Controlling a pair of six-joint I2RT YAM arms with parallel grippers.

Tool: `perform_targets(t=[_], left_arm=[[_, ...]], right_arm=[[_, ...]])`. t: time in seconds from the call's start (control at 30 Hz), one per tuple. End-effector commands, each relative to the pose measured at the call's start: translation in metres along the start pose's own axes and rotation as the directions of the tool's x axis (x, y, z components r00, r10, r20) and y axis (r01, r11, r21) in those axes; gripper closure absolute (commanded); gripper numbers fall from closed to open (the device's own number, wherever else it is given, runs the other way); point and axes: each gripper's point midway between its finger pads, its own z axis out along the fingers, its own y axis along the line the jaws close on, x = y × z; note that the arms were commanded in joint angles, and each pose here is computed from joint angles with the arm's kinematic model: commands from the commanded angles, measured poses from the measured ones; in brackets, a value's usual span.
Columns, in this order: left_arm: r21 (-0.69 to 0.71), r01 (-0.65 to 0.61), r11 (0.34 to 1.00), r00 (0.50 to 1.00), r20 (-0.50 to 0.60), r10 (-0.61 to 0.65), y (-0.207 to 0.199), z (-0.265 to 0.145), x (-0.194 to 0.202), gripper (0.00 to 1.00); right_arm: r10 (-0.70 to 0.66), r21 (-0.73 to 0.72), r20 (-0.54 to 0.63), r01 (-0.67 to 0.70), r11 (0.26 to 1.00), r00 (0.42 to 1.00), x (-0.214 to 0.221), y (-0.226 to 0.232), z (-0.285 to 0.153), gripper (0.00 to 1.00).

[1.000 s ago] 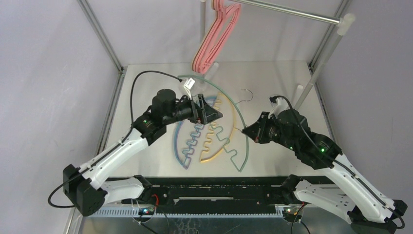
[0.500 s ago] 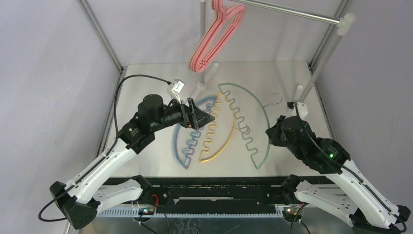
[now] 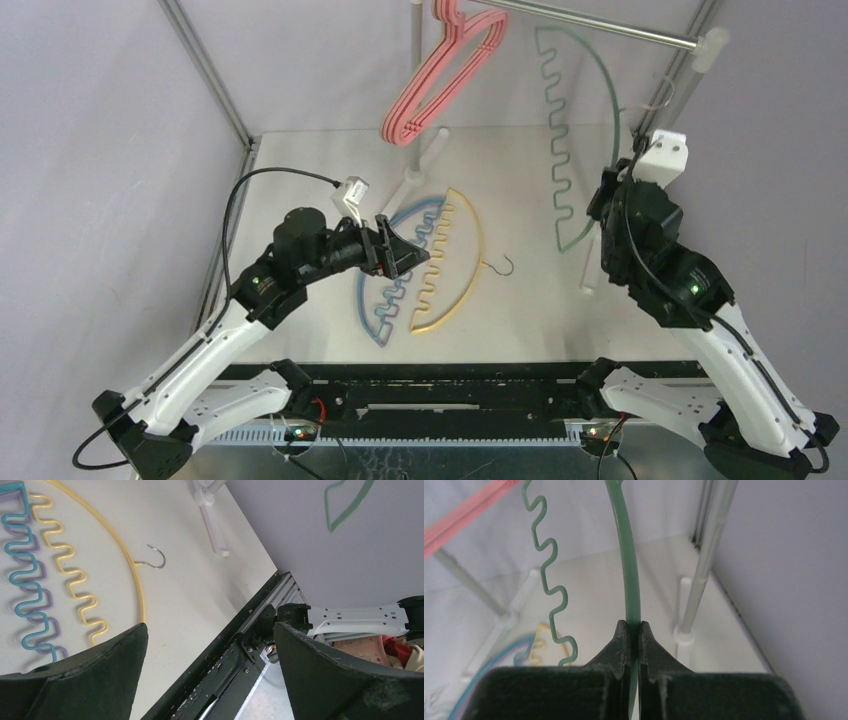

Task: Organize the hangers

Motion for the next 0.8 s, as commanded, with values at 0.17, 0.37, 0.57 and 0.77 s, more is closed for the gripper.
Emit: perform_targets(t=[0.17, 0.37, 0.57, 0.77], left_arm=[[-0.019, -0.028, 0.999, 0.999, 0.028, 0.029, 0.003, -0.015, 0.003, 0.01], [-0.042, -0.023, 0.999, 0.999, 0.03, 0.024, 0.008, -0.019, 0.006, 0.01], [-0.058, -0.023, 0.998, 0.999, 0.042, 0.025, 0.01, -0.022, 0.004, 0.01], [-0.071, -0.019, 0.997, 0.999, 0.04, 0.022, 0.014, -0.019, 0.005, 0.01]], right_arm=[[-0.037, 0.099, 0.213, 0.017, 0.995, 0.976, -0.092, -0.002, 0.032, 1.0], [-0.048, 0.134, 0.233, 0.017, 0.991, 0.971, -0.109, -0.011, 0.051, 1.0], [-0.057, 0.166, 0.212, 0.021, 0.986, 0.976, -0.11, -0.025, 0.073, 1.0], [-0.041, 0.151, 0.128, 0.022, 0.988, 0.991, -0.08, -0.03, 0.09, 1.0]])
